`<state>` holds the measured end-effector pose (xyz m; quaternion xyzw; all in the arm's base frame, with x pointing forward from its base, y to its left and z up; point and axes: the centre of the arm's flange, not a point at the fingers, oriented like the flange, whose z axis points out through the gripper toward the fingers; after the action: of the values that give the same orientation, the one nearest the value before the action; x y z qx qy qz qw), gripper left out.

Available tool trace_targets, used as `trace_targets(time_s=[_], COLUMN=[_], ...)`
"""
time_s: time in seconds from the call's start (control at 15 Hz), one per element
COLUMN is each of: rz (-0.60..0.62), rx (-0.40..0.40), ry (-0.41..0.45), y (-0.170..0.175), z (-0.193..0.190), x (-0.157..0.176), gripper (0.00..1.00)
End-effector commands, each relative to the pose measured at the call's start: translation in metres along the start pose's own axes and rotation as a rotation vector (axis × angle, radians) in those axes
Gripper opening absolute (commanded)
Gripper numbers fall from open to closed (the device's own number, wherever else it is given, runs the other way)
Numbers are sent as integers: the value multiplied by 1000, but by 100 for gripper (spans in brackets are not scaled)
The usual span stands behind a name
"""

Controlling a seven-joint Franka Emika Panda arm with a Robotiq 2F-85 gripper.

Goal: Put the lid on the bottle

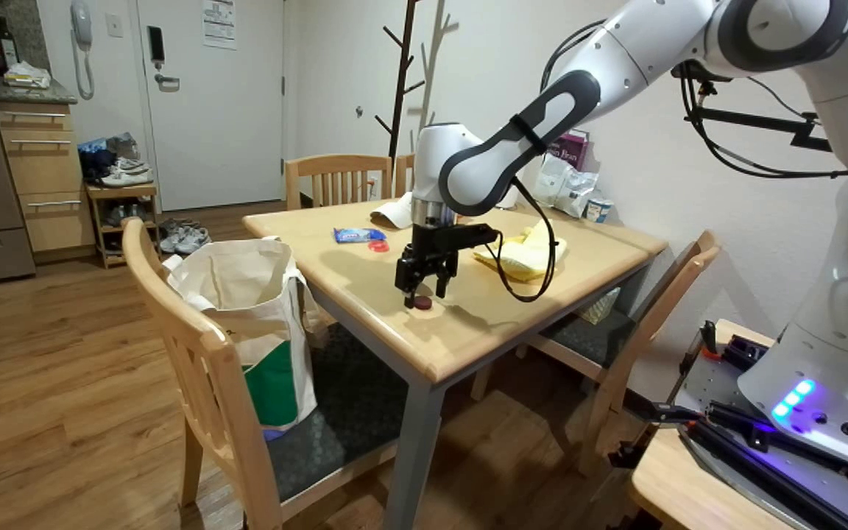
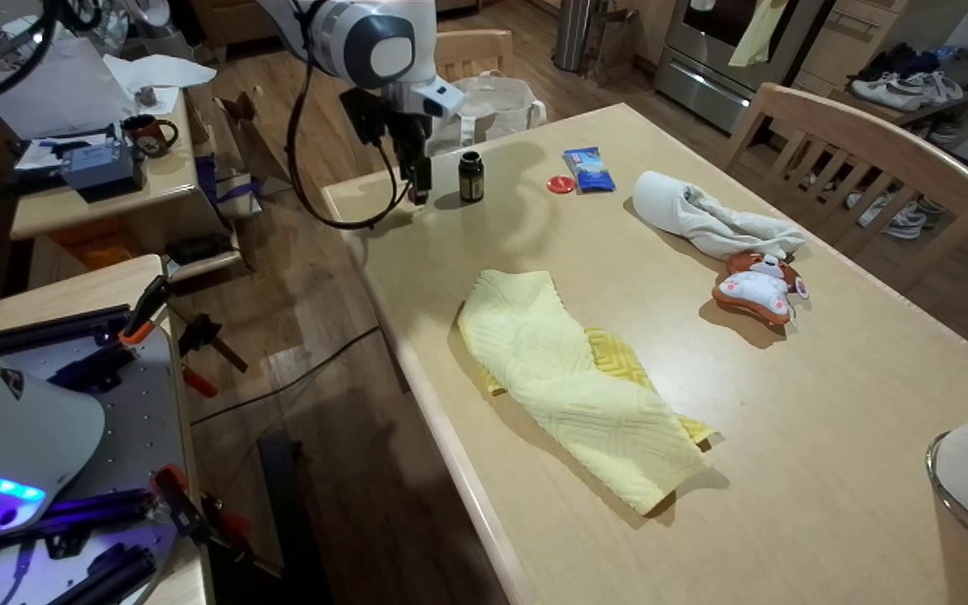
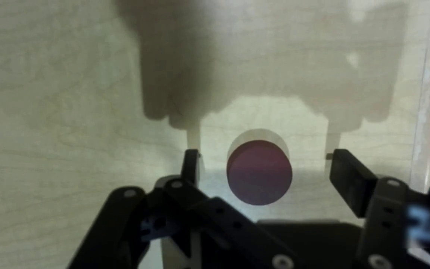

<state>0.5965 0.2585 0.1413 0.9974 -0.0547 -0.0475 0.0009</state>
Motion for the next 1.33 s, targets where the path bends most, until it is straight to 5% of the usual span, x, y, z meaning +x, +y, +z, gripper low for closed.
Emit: trace_targets(time_s=[0.0,0.4,1.27], rz=[-30,-40,-40], rx=[11,8,-50], ry=[-2,-2,94], y=[0,-1,14], z=[0,-2,-76], x=[4,3,12], gripper=[60,20,18])
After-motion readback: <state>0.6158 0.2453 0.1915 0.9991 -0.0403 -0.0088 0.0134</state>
